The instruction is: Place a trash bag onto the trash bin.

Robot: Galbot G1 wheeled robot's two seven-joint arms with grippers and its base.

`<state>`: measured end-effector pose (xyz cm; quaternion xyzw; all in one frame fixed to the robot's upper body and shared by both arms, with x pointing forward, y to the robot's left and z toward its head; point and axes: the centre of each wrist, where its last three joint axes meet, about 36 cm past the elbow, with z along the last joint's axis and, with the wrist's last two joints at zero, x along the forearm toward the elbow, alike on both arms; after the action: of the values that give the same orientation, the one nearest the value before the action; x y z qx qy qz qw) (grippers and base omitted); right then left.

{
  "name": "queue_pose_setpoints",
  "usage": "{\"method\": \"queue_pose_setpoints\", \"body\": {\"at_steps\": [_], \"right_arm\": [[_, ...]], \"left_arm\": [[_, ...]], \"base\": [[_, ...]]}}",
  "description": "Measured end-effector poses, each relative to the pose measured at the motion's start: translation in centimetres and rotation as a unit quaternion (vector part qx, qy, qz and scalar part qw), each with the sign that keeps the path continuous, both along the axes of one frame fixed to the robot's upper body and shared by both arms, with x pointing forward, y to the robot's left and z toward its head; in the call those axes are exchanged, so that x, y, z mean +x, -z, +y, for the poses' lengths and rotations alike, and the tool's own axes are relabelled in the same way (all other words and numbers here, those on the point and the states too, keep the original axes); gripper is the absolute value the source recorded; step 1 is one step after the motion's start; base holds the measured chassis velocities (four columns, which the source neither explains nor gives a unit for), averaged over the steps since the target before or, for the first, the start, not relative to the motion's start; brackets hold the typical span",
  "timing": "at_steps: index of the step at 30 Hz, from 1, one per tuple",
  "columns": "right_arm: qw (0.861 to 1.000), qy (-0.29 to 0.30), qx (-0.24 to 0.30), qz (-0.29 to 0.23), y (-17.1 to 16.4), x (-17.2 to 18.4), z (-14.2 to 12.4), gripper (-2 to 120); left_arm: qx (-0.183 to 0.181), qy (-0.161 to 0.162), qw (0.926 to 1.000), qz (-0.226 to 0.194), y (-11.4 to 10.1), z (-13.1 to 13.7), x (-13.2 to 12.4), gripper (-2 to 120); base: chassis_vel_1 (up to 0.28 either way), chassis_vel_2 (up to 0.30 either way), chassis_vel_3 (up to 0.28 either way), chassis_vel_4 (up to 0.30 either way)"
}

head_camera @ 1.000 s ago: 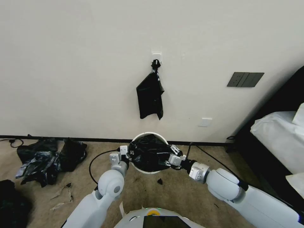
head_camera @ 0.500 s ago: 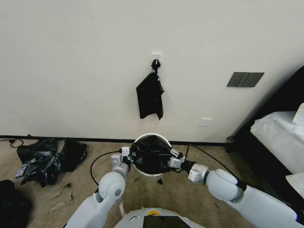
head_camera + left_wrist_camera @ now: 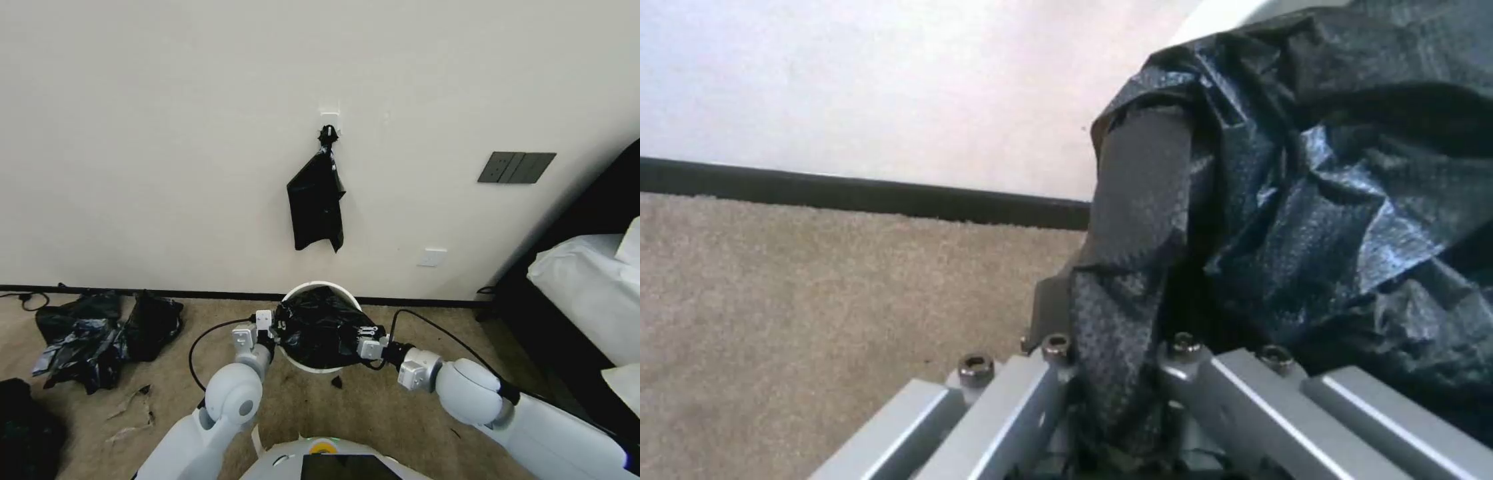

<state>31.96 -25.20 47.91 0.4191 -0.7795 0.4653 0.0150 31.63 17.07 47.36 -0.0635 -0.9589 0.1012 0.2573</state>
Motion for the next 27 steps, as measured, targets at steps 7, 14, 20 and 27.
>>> {"method": "queue_pose_setpoints", "body": {"at_steps": [7,14,20,27], "right_arm": [[0.996,0.022,0.082,0.027,-0.6,-0.3,0.4,0],[0.962,0.108,0.239,0.074,-3.2,0.4,1.4,0],[0.936,0.181,0.283,0.111,-3.1,1.6,1.3,0],[0.905,0.246,0.304,0.166,-3.0,2.5,1.3,0]], "left_arm": [[0.005,0.002,1.0,-0.001,0.1,0.4,-0.2,1],[0.014,0.034,0.9993,-0.001,0.0,0.7,-0.9,1],[0.01,0.062,0.998,0.002,-0.1,0.9,-1.6,1],[0.007,0.093,0.9956,0.008,0.0,1.2,-2.2,1]], "base": [[0.0,0.0,0.0,0.0],[0.0,0.0,0.0,0.0],[0.0,0.0,0.0,0.0],[0.0,0.0,0.0,0.0]]}}
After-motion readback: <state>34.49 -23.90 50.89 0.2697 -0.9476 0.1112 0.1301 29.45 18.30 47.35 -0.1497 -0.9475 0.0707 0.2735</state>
